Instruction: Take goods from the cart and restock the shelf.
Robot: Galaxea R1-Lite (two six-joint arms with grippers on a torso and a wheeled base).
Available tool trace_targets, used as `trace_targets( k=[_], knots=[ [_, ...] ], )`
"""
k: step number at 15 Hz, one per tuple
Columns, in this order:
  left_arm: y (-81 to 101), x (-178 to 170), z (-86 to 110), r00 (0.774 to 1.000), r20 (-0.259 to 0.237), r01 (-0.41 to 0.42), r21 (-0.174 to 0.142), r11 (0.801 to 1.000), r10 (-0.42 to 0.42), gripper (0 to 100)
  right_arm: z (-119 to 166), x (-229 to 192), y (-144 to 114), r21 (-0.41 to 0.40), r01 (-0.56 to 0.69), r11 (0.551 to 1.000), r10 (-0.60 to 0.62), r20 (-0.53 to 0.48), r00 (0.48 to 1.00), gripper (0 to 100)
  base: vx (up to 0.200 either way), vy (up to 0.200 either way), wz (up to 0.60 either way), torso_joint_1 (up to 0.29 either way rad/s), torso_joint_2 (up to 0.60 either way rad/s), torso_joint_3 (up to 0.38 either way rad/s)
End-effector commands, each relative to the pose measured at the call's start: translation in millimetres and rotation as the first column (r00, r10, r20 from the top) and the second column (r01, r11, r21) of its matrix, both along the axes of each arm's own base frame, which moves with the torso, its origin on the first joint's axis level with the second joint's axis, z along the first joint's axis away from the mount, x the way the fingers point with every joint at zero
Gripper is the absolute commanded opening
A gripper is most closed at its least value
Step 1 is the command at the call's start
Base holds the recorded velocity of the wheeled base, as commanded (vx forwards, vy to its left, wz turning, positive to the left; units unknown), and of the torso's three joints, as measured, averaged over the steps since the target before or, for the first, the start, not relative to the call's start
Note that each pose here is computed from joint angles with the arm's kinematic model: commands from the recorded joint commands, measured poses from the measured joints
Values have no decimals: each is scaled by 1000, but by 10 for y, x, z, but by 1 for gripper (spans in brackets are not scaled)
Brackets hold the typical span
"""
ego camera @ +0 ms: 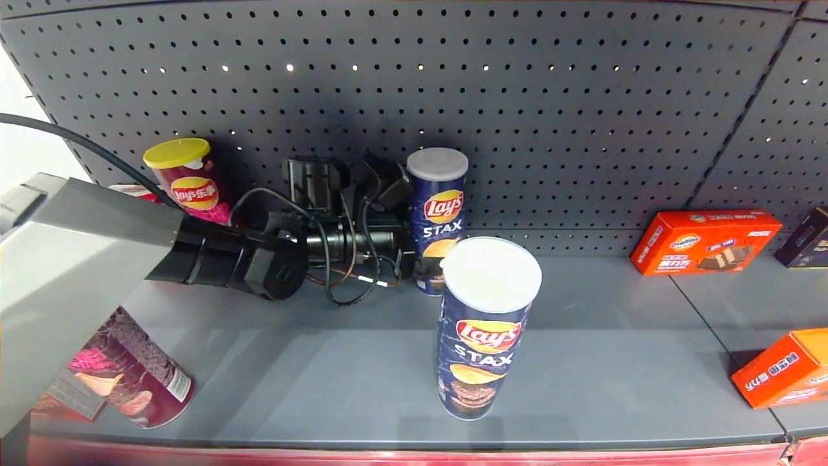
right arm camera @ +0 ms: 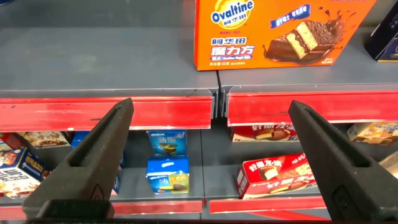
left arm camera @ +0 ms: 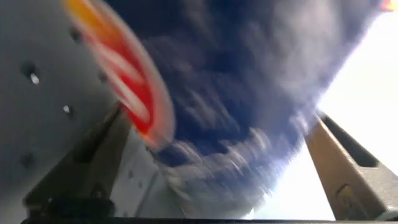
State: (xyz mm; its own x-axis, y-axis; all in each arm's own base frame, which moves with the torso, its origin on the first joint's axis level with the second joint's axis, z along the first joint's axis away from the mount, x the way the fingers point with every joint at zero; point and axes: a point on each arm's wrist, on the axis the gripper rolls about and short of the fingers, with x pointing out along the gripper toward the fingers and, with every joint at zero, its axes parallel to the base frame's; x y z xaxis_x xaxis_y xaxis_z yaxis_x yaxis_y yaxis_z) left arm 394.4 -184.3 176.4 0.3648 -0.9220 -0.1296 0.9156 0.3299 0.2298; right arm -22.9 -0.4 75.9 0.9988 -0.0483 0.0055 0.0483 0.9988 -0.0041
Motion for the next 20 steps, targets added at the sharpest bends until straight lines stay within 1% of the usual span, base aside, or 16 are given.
trace_targets(
  k=[1, 2, 4, 5, 6, 8, 9, 10, 11, 12, 13, 15, 16, 17, 20],
  knots=[
    [98, -194, 95, 999, 36, -10, 0, 1000, 10, 100, 1, 1, 0, 0, 1, 1000, -1, -1, 1000, 100, 0, 0, 0, 0, 0, 0],
    [169, -323, 120, 998, 51, -28, -2, 1000, 28, 100, 1, 1, 0, 0, 1, 1000, -1, -1, 1000, 100, 0, 0, 0, 0, 0, 0],
    [239, -430, 120, 996, 63, -68, -1, 998, 68, 100, 1, 1, 0, 0, 1, 1000, -1, -1, 1000, 100, 0, 0, 0, 0, 0, 0],
    [300, -511, 141, 990, 81, -118, -3, 993, 118, 100, 1, 1, 0, 0, 1, 1000, -1, -1, 1000, 100, 0, 0, 0, 0, 0, 0],
    [331, -572, 166, 984, 94, -152, -6, 988, 151, 100, 1, 1, 0, 0, 1, 1000, -1, -1, 1000, 100, 0, 0, 0, 0, 0, 0],
    [391, -680, 236, 964, 132, -232, -21, 973, 233, 100, 1, 1, 0, 0, 1, 1000, -1, -1, 1000, 100, 0, 0, 0, 0, 0, 0],
    [413, -719, 238, 947, 155, -283, -25, 959, 283, 100, 1, 1, 0, 0, 1, 1000, -1, -1, 1000, 100, 0, 0, 0, 0, 0, 0],
    [435, -749, 226, 919, 186, -349, -25, 937, 348, 100, 1, 1, 0, 0, 1, 1000, -1, -1, 1000, 100, 0, 0, 0, 0, 0, 0],
    [453, -759, 182, 893, 203, -408, -14, 913, 402, 100, 1, 1, 0, 0, 1, 1000, -1, -1, 1000, 100, 0, 0, 0, 0, 0, 0],
    [464, -785, 120, 861, 225, -468, 0, 884, 456, 100, 1, 1, 0, 0, 1, 1000, -1, -1, 1000, 100, 0, 0, 0, 0, 0, 0],
    [460, -806, 90, 853, 228, -481, -2, 877, 469, 100, 1, 1, 0, 0, 1, 1000, -1, -1, 1000, 100, 0, 0, 0, 0, 0, 0],
    [469, -824, 58, 851, 229, -485, -1, 874, 472, 100, 1, 1, 0, 0, 1, 1000, -1, -1, 1000, 100, 0, 0, 0, 0, 0, 0],
    [467, -818, 74, 848, 233, -488, -6, 873, 475, 100, 1, 1, 0, 0, 1, 1000, -1, -1, 1000, 100, 0, 0, 0, 0, 0, 0],
    [464, -802, 99, 837, 239, -504, -15, 864, 492, 100, 1, 1, 0, 0, 1, 1000, -1, -1, 1000, 100, 0, 0, 0, 0, 0, 0],
    [439, -749, 82, 833, 236, -512, -13, 859, 500, 100, 1, 1, 0, 0, 1, 1000, -1, -1, 1000, 100, 0, 0, 0, 0, 0, 0]
  ],
)
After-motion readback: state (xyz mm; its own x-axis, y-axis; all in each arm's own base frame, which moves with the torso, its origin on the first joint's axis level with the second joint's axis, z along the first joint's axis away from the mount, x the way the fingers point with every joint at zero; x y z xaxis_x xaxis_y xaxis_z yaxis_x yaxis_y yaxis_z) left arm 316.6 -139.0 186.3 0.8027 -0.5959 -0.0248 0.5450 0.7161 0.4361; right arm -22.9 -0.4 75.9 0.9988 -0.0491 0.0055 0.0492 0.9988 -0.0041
